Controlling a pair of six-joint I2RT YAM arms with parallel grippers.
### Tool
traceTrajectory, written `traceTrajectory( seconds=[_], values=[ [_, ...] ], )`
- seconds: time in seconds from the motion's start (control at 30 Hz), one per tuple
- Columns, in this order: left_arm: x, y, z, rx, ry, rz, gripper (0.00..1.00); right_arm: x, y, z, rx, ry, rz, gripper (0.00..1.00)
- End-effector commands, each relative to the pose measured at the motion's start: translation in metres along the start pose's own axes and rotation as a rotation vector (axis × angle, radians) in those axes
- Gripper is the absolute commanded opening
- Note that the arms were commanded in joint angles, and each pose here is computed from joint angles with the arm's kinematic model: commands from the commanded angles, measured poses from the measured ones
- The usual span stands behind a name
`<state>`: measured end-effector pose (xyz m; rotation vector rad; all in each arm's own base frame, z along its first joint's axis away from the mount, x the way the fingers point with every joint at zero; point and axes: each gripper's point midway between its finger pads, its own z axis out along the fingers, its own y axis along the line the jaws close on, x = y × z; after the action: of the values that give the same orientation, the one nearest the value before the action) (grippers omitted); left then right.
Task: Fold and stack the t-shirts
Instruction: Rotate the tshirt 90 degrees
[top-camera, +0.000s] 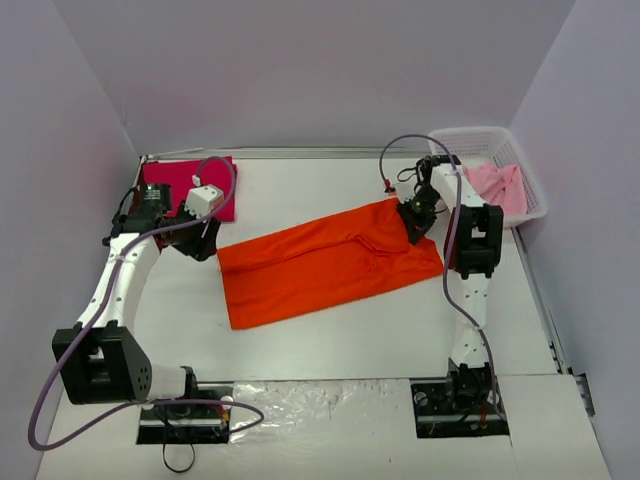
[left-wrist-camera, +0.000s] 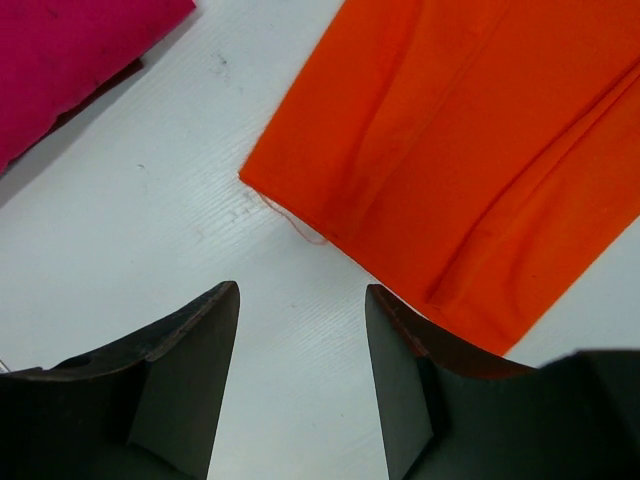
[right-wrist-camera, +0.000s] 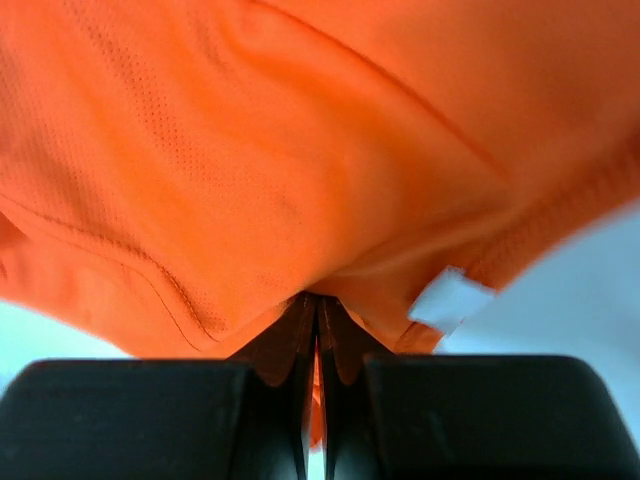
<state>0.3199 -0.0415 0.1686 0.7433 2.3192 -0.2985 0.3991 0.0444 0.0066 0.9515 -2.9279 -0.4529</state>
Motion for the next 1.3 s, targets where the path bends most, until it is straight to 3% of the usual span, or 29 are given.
traceTrajectory(
  seconds=[0.0,0.03,0.07,0.17,0.37,0.5,0.57,0.6,0.63,0.7,0.73,0.8,0.9,1.0,1.27],
  values=[
    [-0.017,0.019,-0.010,-0.107,-0.056,0.009,0.52,-0.081,-0.032,0.037,0.093,-0.160,-0.071,0.00],
    [-0.017,0.022,-0.009,-0.123,-0.061,-0.002,0.52,-0.119,-0.036,0.017,0.150,-0.253,-0.113,0.00],
    [-0.017,0.023,-0.010,-0.130,-0.061,-0.008,0.52,-0.129,-0.041,0.035,0.150,-0.253,-0.104,0.00],
    [-0.014,0.026,-0.009,-0.148,-0.062,-0.021,0.52,-0.187,-0.041,0.023,0.238,-0.414,-0.149,0.00],
    [-0.006,0.030,-0.006,-0.167,-0.039,-0.036,0.52,-0.255,-0.032,-0.006,0.442,-0.642,-0.229,0.00],
    [-0.004,0.030,-0.004,-0.167,-0.035,-0.045,0.52,-0.272,-0.025,-0.043,0.551,-0.695,-0.232,0.00],
    [-0.004,0.031,-0.005,-0.175,-0.041,-0.042,0.52,-0.279,-0.014,-0.085,0.615,-0.767,-0.236,0.00],
    [-0.004,0.031,-0.004,-0.175,-0.041,-0.042,0.52,-0.271,-0.011,-0.081,0.644,-0.744,-0.221,0.00],
    [-0.006,0.031,-0.006,-0.180,-0.049,-0.039,0.52,-0.277,0.002,-0.124,0.690,-0.834,-0.226,0.00],
    [-0.006,0.031,-0.007,-0.183,-0.058,-0.042,0.52,-0.267,0.014,-0.133,0.730,-0.845,-0.211,0.00],
    [-0.007,0.030,-0.009,-0.187,-0.066,-0.037,0.52,-0.267,0.030,-0.175,0.747,-0.933,-0.207,0.00],
    [-0.007,0.028,-0.010,-0.184,-0.074,-0.036,0.52,-0.263,0.056,-0.190,0.719,-0.972,-0.221,0.00],
    [-0.008,0.025,-0.015,-0.189,-0.095,-0.025,0.52,-0.239,0.107,-0.210,0.641,-0.984,-0.273,0.00],
    [-0.008,0.026,-0.016,-0.204,-0.114,-0.030,0.53,-0.215,0.143,-0.183,0.534,-0.897,-0.318,0.00],
    [-0.014,0.046,-0.041,-0.309,-0.220,-0.119,0.53,-0.158,0.212,-0.053,0.197,-0.576,-0.415,0.00]
  ],
)
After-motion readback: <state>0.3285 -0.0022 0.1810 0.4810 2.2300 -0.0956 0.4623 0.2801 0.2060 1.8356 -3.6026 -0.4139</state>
